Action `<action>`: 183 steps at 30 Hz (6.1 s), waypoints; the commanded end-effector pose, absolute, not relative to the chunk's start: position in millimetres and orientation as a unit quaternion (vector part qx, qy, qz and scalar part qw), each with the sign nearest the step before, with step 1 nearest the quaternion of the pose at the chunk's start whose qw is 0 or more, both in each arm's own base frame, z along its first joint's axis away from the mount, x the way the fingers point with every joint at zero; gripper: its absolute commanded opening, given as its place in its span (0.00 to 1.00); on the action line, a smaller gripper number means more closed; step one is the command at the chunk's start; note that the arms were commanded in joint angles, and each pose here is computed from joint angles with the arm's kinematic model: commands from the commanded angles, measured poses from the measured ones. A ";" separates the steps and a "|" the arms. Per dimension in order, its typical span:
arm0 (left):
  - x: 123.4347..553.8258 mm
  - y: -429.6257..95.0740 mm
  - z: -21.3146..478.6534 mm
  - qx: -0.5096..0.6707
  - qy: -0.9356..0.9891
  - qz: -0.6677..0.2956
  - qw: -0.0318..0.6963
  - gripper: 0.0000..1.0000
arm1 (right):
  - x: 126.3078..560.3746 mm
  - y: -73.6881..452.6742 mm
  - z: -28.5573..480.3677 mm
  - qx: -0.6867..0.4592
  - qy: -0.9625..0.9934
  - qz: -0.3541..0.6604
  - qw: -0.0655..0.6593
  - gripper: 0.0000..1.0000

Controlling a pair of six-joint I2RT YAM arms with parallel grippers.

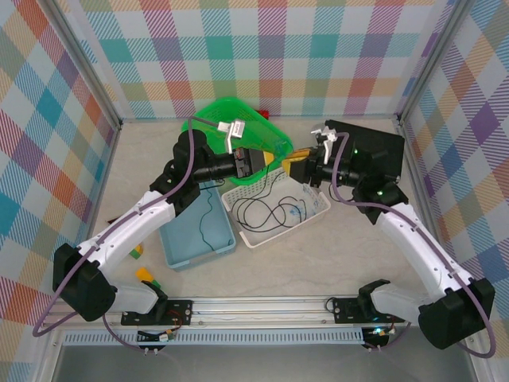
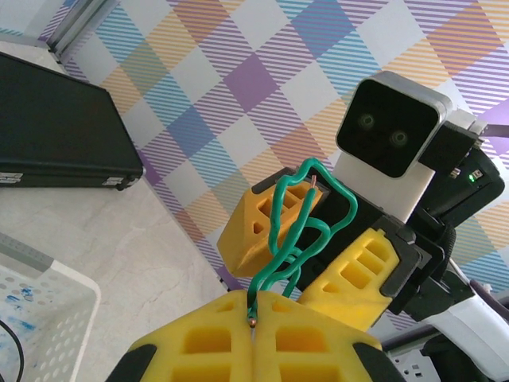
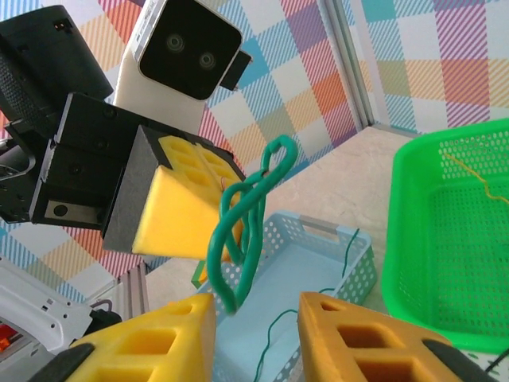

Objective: Untangle the cables

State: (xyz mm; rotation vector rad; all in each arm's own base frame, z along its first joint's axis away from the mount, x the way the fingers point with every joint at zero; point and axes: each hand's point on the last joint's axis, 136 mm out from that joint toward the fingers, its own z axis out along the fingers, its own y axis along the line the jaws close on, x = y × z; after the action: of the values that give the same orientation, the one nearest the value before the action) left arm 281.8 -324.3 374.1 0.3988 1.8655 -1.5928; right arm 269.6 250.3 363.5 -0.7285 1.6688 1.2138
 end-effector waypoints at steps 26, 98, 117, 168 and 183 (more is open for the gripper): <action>262.4 -323.5 399.4 0.187 0.695 -0.609 0.332 0.00 | 329.9 149.4 302.4 -0.128 0.828 0.161 0.522 0.00; 262.6 -281.3 344.3 0.330 0.718 -0.431 0.437 0.00 | 308.5 185.6 322.0 0.270 0.752 0.587 0.131 0.37; 262.6 -281.6 340.7 0.327 0.722 -0.428 0.435 0.00 | 309.5 190.4 311.2 0.277 0.757 0.578 0.126 0.01; 287.4 -145.0 385.1 0.039 0.843 -0.315 0.434 0.00 | 300.2 97.2 240.6 0.092 0.878 0.322 0.342 0.37; 187.1 -43.1 341.1 -0.013 0.949 -0.060 0.308 0.00 | 304.6 97.7 254.8 0.063 0.879 0.312 0.356 0.60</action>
State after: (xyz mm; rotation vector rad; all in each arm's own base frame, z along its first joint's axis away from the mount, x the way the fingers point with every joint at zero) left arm 214.9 -76.4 365.7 0.0062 2.3541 -0.3845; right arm 301.9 90.4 236.7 0.2353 2.3064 0.7758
